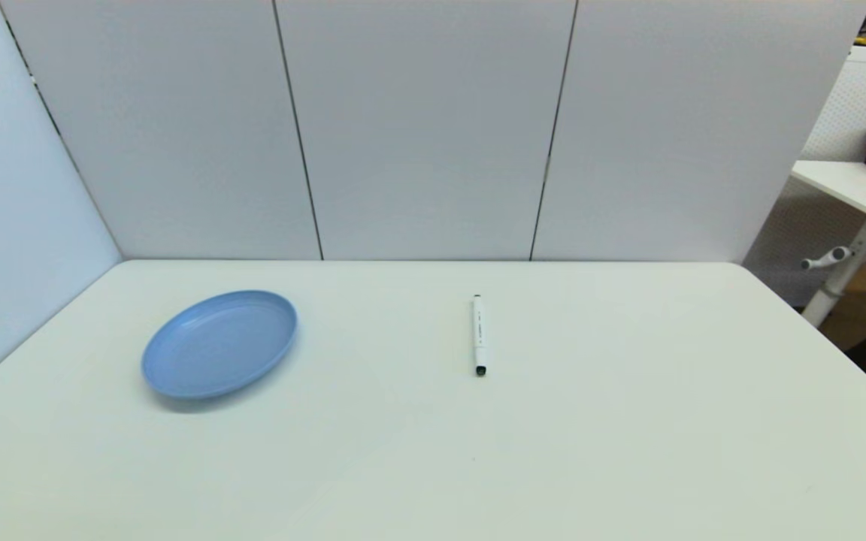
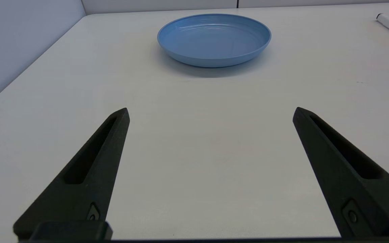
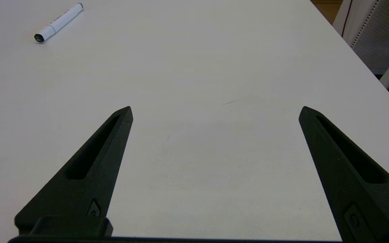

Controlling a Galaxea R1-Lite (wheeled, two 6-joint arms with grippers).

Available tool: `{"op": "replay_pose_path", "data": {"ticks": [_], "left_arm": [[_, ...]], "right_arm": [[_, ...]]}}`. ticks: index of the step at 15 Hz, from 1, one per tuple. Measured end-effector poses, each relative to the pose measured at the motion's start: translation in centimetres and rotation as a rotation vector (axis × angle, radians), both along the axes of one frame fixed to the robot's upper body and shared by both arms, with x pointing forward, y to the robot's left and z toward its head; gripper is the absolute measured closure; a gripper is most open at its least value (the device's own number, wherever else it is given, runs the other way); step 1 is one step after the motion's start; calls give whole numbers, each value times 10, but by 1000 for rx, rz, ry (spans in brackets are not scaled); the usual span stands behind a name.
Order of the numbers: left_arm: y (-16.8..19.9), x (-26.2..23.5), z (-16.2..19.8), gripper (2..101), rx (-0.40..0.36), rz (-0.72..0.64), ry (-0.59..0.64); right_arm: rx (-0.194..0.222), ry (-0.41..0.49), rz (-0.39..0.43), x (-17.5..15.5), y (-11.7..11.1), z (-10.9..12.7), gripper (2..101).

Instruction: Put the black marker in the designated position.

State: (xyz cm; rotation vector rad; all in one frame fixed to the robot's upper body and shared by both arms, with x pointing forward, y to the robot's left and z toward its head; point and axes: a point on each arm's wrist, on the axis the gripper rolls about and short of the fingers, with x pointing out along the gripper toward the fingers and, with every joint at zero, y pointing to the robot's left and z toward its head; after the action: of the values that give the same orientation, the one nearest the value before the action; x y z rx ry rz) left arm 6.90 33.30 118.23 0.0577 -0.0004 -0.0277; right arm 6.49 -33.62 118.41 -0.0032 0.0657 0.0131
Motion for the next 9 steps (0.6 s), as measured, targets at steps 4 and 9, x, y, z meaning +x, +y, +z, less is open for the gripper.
{"op": "replay_pose_path", "data": {"ticks": [4,9], "left_arm": [[0,0,0,53,0,1,0],[0,0,0,53,0,1,0]], "right_arm": [[0,0,0,0,0,0,50],[0,0,0,0,0,0,50]]}}
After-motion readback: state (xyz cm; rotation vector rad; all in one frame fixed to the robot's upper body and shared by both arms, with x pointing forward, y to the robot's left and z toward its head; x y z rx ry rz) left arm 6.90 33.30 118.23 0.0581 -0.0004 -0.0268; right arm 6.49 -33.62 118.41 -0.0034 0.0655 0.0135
